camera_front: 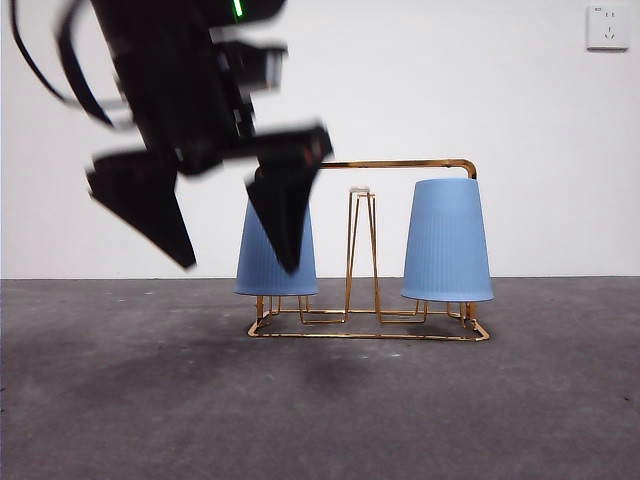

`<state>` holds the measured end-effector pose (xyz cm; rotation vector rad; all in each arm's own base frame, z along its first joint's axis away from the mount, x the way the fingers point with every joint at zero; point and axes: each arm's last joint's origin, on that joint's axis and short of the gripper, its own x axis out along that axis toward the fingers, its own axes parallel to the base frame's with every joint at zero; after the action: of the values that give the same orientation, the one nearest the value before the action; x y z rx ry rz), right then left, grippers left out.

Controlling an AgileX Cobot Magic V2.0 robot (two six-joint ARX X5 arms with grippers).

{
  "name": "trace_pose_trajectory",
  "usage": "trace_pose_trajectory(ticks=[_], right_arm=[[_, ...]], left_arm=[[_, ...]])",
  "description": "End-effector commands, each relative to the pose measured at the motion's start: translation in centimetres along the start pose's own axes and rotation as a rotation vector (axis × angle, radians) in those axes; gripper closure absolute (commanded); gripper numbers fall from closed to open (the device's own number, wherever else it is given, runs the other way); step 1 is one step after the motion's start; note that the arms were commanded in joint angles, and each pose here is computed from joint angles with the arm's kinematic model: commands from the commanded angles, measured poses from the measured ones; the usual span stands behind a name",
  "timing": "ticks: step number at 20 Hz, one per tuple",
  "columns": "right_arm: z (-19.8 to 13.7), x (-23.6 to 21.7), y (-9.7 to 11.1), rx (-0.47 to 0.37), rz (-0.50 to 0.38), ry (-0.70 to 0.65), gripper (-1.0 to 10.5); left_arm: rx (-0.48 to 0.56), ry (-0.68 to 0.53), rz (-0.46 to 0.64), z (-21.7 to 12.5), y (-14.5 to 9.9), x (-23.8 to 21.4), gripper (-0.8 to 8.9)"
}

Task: Pick up cup 1,put cup 1 in the cup rack,pick up cup 2,put cup 2 in the cup rack

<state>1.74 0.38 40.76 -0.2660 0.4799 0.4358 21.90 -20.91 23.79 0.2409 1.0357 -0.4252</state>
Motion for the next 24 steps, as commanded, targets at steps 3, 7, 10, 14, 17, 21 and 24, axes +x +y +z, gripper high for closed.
trace_pose_trajectory(ticks=[3,7,10,14,17,21,24], right_arm=[[-0.2,0.0,0.3,0.007,0.107,0.018,7.9],[-0.7,0.0,0.3,-0.001,0.119,0.067,7.9],[-0.7,0.0,0.3,0.001,0.121,0.067,7.9],[-0.6,0.1,0.6,0.002,0.194,0.076,9.6],[-0.6,0.1,0.7,0.004,0.235,0.08,9.6],[-0.6,0.1,0.7,0.007,0.234,0.081,9.4],[-0.6,0.1,0.7,0.014,0.231,0.081,9.4]], left_arm=[[0.047,-0.063,-0.125,-1.7,-0.8,-6.5,2.52],[0.051,-0.176,-0.253,-3.8,-0.8,-12.3,2.64],[0.055,-0.268,-0.318,-5.4,-0.2,-15.7,5.8],[0.044,-0.357,-0.376,-6.9,0.7,-18.4,8.21],[0.042,-0.384,-0.391,-7.4,1.2,-19.3,8.21],[0.065,-0.395,-0.387,-7.5,1.3,-19.4,8.18],[0.12,-0.406,-0.376,-7.5,1.3,-19.4,8.18]])
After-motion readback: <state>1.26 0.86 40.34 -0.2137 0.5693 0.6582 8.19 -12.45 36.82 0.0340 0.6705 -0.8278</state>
